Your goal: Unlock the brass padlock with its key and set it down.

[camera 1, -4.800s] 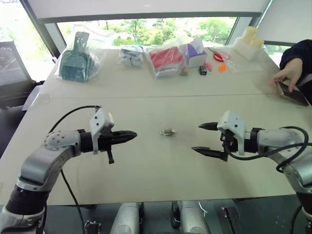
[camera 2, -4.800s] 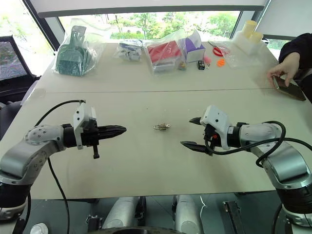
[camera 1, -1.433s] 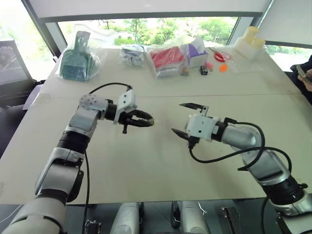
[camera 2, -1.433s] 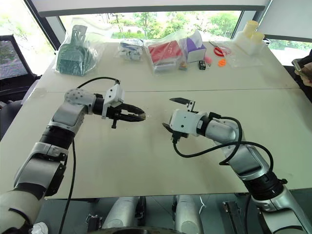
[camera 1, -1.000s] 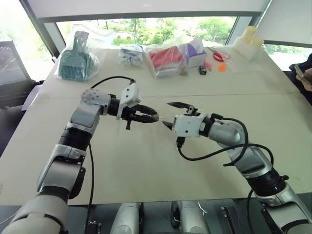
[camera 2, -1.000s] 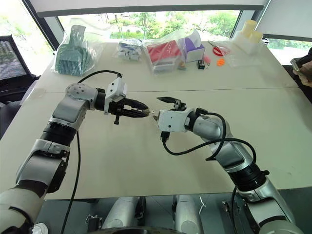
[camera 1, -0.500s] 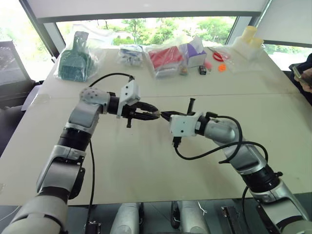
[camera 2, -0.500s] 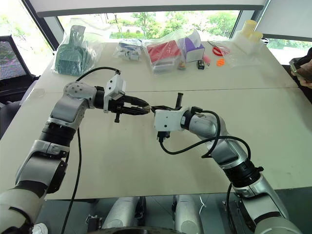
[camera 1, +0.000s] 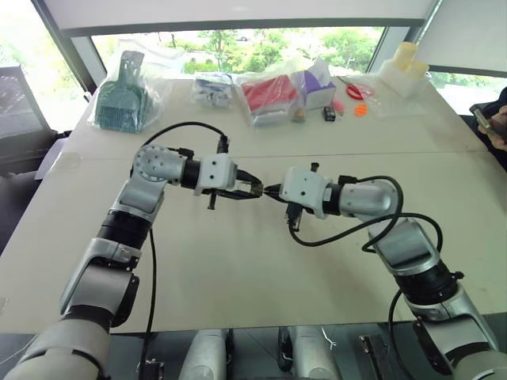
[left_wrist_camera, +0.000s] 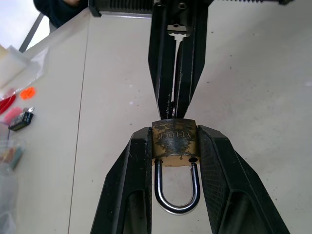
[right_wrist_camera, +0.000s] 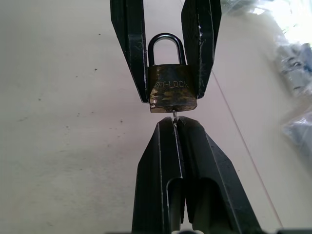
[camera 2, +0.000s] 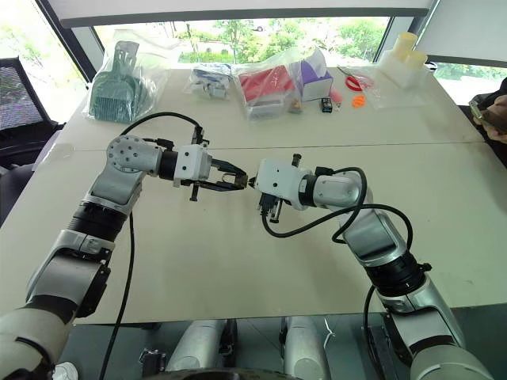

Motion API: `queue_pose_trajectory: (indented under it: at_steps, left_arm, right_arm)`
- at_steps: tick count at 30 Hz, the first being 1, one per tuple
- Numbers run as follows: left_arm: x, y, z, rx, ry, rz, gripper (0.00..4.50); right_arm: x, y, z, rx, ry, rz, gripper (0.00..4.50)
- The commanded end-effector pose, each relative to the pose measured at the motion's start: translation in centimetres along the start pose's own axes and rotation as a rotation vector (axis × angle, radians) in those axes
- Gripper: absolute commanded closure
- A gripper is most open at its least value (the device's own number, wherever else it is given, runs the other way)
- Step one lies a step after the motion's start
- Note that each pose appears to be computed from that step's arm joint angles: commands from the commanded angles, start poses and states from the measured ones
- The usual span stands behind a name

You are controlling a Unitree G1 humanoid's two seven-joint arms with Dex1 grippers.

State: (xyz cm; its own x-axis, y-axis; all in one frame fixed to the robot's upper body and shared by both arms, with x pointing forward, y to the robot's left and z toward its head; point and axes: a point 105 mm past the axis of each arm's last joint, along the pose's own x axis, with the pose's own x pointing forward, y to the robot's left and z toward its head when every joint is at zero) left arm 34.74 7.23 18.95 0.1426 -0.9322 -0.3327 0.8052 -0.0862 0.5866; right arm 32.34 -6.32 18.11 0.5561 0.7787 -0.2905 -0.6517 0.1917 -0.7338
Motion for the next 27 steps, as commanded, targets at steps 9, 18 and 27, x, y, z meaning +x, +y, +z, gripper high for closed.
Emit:
queue_pose_trajectory:
  at_steps: [9,18,27]
  left_arm:
    - [-2.3,1.0,1.1,-0.301,-0.088,-0.027,3.77]
    - [-2.4,0.5,2.3,-0.375,-0.13,-0.108,3.77]
    - [-2.0,0.0,2.6,-0.381,-0.138,-0.136,3.77]
  right_arm:
    - [-1.6,-0.1,1.3,-0.554,-0.147,-0.177,1.48]
    - [-0.8,-0.3,2.9,-0.691,-0.282,-0.215,0.42]
    - [-0.2,0.0,3.5,-0.761,-0.362,-0.182,0.95]
